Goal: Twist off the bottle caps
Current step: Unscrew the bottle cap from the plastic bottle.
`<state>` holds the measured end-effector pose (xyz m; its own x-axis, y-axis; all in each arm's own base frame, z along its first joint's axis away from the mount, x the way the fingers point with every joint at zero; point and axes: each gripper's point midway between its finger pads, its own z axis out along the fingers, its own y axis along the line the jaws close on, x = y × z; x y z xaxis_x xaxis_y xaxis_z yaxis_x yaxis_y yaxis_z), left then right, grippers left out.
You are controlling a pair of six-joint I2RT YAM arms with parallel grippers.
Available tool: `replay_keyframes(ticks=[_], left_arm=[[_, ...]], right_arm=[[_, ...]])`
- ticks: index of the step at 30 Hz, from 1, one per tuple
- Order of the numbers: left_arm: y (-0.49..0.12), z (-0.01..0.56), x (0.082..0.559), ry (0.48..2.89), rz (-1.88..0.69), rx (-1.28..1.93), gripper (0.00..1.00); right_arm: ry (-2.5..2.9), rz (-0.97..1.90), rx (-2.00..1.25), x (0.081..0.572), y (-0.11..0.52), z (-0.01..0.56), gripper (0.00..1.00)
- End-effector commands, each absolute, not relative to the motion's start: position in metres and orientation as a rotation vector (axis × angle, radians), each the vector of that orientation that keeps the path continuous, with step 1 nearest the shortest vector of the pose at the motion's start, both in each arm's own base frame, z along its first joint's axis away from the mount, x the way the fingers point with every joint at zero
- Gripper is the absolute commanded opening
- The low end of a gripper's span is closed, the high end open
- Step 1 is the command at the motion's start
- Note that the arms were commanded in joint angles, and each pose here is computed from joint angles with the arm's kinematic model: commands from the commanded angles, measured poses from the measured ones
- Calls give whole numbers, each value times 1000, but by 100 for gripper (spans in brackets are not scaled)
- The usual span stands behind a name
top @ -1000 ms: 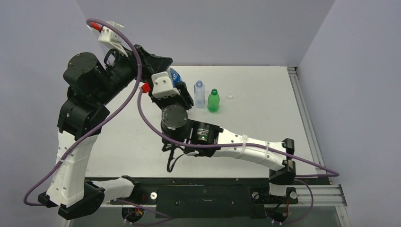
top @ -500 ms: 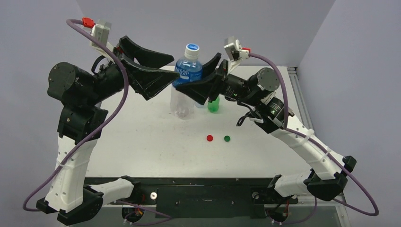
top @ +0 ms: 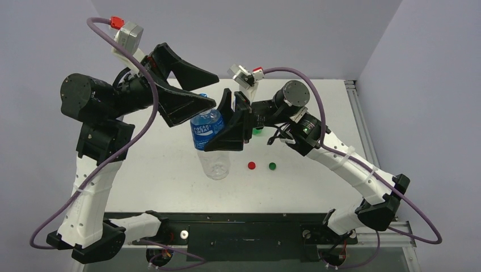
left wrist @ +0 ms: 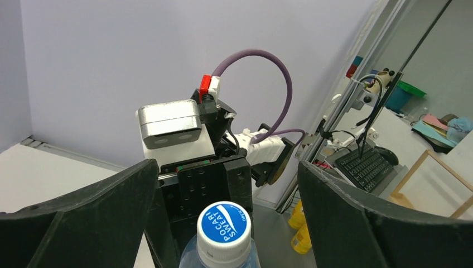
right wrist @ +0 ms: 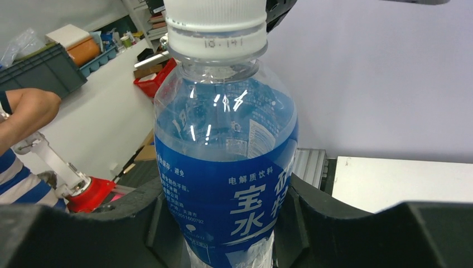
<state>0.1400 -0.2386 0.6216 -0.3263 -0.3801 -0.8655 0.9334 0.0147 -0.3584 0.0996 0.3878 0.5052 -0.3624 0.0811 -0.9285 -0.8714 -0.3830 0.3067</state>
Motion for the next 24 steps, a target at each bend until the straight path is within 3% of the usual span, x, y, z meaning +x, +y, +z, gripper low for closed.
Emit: replay_keyframes(ticks=[1,4,9,12,17,19,21,24], left_arm=[[-238,626,120,1138,-1591,793,83],[-239,623,115,1142,-1613,826,67],[-240,621,104,1141,-1640,874,53],[-241,618,100,1148,-1654,903,38],[-241,616,96,1149,-1661,916,30],[-240,617,95,1142,-1653,920,20],[-241,618,98,1139,-1637,911,1],[-241,617,104,1145,-1609,888,0]], right_arm=[[1060,1793,-1241,96,383,518,0],[1062,1789,-1241,102,384,520,0],[1059,1806,-1229,108,383,523,0],[1020,1817,-1238,109,378,527,0],[977,1859,-1229,110,366,541,0],[979,1857,-1224,112,365,542,0],[989,1851,-1208,116,364,541,0],[1056,1784,-1187,132,368,531,0]])
